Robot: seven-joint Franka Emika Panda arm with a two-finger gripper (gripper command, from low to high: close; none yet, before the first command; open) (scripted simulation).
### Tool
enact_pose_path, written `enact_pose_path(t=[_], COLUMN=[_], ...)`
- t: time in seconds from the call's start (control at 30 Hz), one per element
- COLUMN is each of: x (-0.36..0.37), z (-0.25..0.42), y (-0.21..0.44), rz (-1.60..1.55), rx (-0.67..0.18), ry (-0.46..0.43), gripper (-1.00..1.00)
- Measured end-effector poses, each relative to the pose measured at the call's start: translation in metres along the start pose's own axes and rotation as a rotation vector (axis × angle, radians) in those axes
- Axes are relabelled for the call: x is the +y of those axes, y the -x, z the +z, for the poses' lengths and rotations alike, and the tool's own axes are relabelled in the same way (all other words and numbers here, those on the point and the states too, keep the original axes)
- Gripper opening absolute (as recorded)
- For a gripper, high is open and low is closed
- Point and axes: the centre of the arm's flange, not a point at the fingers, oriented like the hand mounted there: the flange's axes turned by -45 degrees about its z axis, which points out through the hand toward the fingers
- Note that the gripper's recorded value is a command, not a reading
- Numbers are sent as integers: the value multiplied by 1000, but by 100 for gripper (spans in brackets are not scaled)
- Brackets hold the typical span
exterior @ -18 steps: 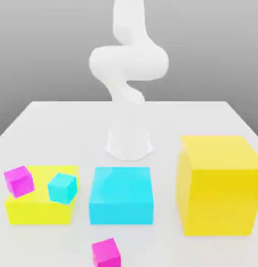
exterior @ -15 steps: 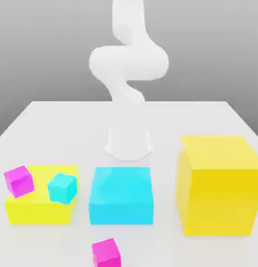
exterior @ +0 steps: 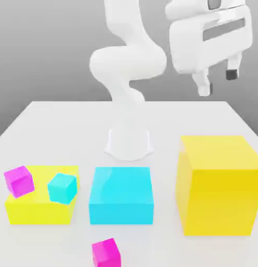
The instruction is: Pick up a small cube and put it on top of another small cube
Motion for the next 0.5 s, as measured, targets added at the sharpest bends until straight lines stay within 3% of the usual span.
enact_pose_path(t=[0.2, 0.37, 0.5], x=[-37, -80, -152], z=[82, 139, 190], y=[-15, -19, -15], rz=[-259, -467, -639], rx=[-66, -57, -77], ry=[-284, -540, -777], gripper=[0, 0, 0])
